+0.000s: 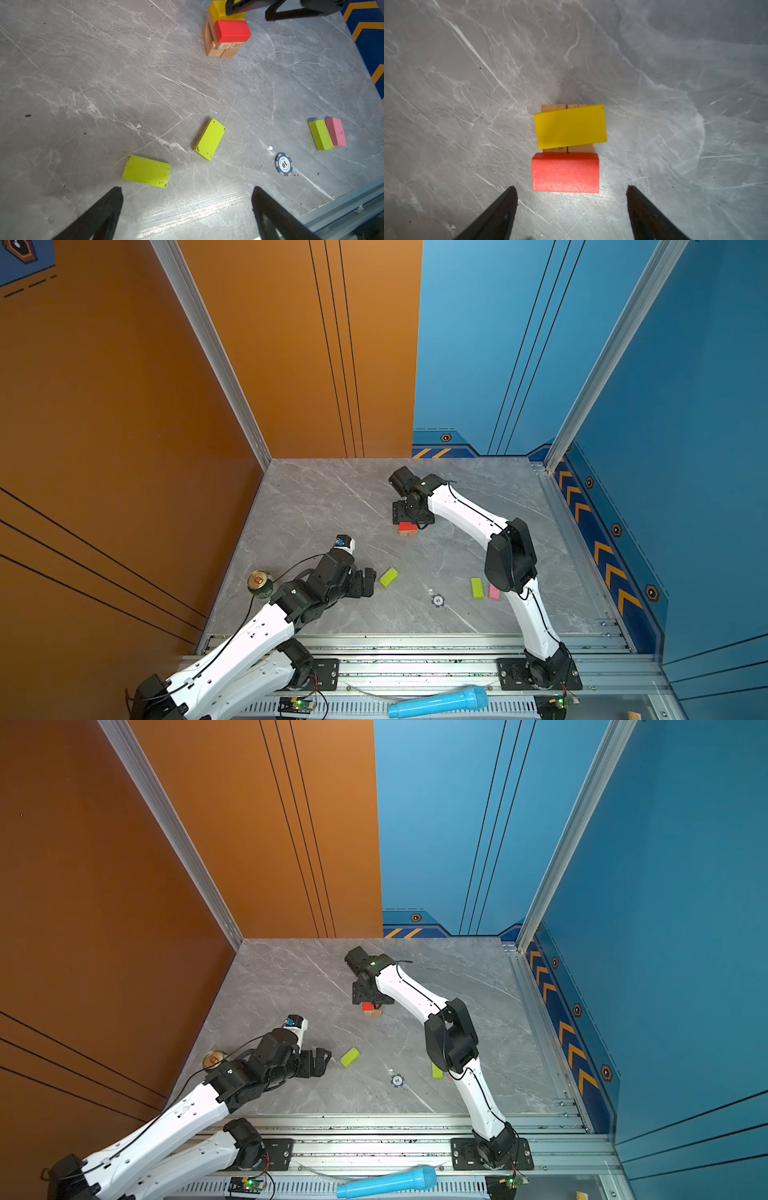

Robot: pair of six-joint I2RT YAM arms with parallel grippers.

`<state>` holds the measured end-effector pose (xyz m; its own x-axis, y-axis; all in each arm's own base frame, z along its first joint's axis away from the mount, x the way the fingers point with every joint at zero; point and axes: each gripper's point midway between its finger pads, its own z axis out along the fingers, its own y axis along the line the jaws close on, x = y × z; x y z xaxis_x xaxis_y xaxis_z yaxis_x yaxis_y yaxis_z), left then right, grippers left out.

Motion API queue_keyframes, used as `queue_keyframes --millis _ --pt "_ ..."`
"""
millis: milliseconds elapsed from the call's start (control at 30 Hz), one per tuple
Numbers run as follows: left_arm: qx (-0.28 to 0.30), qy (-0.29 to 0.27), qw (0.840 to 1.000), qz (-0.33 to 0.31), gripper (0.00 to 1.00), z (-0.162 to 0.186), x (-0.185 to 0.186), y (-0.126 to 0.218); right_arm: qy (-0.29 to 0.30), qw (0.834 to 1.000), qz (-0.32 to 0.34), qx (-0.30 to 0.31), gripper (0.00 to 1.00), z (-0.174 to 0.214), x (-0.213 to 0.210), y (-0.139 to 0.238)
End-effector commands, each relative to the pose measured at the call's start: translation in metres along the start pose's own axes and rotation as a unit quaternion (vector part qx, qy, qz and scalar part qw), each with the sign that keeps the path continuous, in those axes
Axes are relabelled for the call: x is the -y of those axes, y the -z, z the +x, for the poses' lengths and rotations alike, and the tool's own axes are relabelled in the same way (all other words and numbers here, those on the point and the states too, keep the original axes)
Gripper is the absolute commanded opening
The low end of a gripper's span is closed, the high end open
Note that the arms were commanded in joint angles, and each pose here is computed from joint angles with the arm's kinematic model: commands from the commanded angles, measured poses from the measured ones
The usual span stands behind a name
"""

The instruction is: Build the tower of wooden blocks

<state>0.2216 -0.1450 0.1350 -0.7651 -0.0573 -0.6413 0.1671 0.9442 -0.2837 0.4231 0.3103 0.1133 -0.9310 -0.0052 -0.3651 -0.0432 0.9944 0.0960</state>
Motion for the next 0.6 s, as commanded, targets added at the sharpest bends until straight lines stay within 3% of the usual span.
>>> queue_keyframes --millis 0,567 --pt "0.017 0.003 1.0 0.002 0.98 -0.013 0.002 0.01 -0.01 1.0 0.006 0.015 0.84 -0.012 0.013 0.019" --pt "0.015 0.006 1.0 -0.004 0.98 -0.014 -0.002 0.008 -0.005 1.0 -0.005 0.01 0.85 -0.023 -0.005 -0.01"
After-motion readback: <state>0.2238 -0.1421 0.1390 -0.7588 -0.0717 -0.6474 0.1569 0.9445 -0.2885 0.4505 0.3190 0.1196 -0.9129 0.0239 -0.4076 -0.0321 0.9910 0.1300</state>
